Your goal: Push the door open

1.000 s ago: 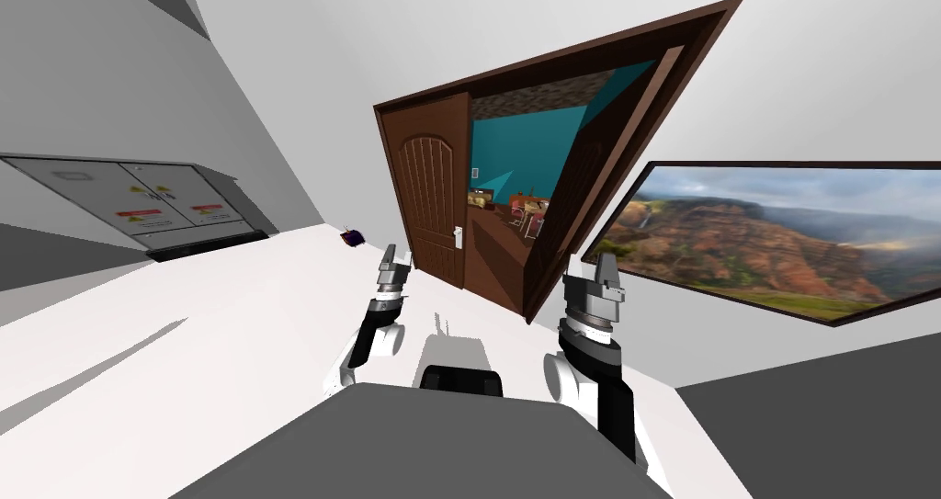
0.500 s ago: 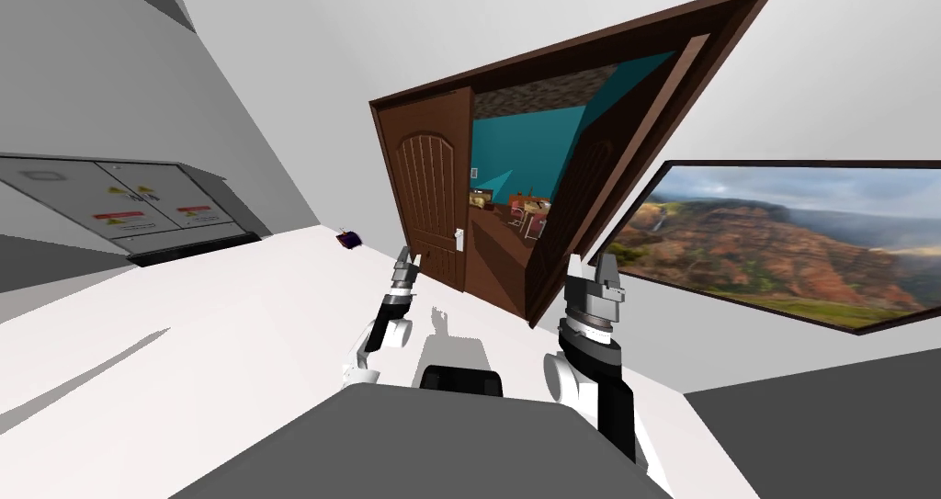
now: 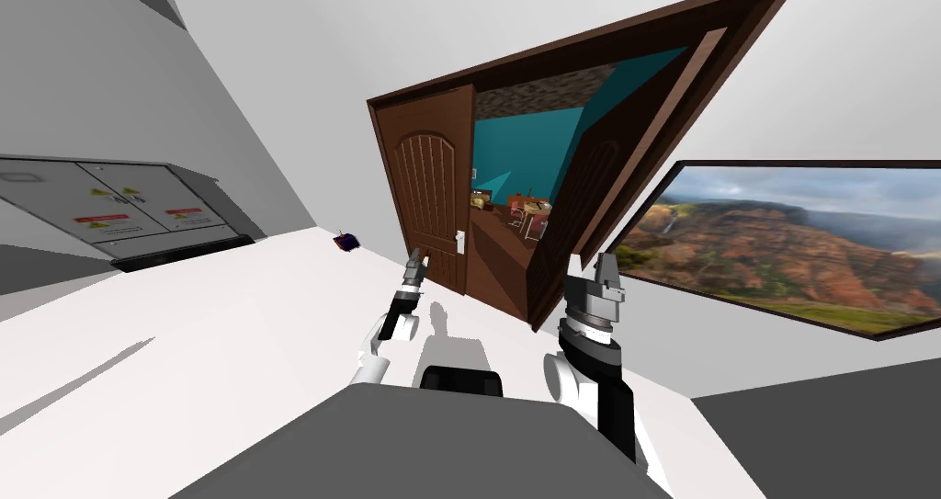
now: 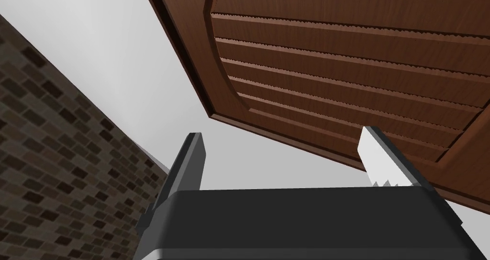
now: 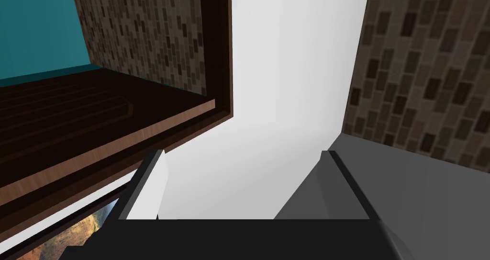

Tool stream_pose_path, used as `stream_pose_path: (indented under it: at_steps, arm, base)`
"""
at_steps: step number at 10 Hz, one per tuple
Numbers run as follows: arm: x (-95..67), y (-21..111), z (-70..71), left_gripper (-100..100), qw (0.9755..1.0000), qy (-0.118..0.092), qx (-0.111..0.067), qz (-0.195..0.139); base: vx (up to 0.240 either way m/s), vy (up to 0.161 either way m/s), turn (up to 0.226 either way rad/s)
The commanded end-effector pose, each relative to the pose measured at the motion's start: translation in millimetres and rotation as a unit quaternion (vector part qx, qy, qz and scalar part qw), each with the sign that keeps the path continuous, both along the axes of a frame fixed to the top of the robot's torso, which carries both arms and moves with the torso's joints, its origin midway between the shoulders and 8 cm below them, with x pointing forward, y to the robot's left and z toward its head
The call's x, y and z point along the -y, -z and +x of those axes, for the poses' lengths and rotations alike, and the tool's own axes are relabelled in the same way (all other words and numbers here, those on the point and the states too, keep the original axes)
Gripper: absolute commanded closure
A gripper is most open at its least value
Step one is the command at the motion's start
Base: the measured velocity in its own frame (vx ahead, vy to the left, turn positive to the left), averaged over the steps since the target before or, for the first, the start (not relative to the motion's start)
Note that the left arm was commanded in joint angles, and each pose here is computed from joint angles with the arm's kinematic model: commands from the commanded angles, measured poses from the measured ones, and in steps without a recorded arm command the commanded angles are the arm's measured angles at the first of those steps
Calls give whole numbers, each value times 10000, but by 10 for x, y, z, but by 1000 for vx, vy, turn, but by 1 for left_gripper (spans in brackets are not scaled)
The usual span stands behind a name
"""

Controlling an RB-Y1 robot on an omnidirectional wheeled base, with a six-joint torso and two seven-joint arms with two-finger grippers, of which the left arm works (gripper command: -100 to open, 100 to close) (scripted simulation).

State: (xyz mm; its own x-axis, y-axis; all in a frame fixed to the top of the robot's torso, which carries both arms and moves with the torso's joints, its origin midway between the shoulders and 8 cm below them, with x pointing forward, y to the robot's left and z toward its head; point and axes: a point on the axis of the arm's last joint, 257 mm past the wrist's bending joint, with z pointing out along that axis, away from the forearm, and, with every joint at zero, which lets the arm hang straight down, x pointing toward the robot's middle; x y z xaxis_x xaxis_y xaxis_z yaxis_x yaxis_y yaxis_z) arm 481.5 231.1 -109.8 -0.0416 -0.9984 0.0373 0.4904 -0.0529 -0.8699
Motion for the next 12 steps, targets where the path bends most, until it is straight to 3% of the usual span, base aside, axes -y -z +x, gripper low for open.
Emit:
stream_pose_path:
  at_steps: [1,5,8,12]
  arm:
    - [93,114,114,-100,9999,79,-146,21]
    - [197,336,265,-100,9990,172,-407,55]
    - [373,526,460,-100,9973,317,-656,105]
    - [490,748,581,-100,9948,408,-922,148]
  base:
    - [108,65,-26]
    - [56,45,-16]
    - [71,59,-23]
    - [65,50,-16]
